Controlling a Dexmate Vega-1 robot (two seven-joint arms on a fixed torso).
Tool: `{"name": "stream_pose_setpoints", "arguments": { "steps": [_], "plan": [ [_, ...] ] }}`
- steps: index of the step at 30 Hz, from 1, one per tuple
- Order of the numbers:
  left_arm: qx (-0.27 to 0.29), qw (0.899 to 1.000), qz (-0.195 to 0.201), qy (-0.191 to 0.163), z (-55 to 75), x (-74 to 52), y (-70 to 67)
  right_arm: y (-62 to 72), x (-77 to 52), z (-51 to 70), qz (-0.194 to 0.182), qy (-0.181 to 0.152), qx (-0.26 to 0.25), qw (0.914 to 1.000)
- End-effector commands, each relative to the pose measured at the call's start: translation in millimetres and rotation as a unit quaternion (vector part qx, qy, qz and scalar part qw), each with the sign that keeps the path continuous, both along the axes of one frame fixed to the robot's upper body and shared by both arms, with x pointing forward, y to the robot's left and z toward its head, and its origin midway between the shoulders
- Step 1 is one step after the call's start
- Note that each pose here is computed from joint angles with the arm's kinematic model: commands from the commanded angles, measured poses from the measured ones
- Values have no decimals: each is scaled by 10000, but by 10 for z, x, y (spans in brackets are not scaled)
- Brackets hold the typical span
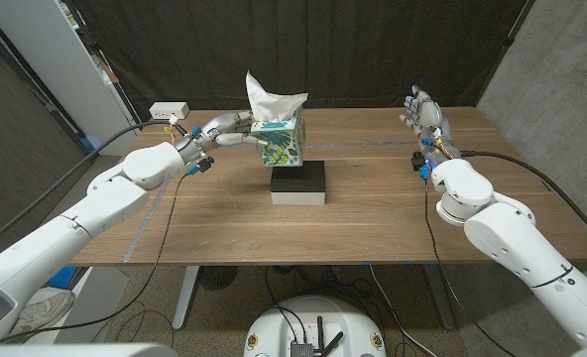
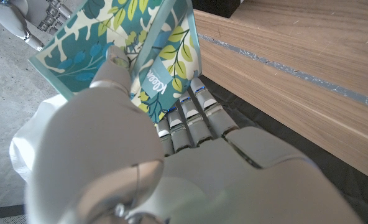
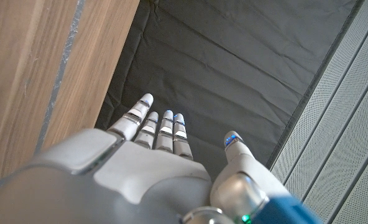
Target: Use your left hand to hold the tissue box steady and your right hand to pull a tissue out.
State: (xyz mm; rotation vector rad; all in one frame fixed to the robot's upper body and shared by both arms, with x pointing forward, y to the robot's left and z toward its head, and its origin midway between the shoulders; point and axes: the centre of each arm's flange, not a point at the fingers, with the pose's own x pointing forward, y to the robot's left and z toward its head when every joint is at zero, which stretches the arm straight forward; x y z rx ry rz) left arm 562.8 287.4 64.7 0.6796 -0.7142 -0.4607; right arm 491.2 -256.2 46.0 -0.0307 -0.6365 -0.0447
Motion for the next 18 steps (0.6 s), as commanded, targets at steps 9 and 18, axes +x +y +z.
{"name": "stream_pose_setpoints", "arguments": {
  "steps": [9, 18],
  "plan": [
    [-13, 10000, -24, 5, -35, -24, -17, -41, -75, 77, -224, -172, -389, 9988],
    [-10, 10000, -40, 7, -46, -40, -23, -22, -207, 154, -990, -557, -1410, 9835]
  ]
}}
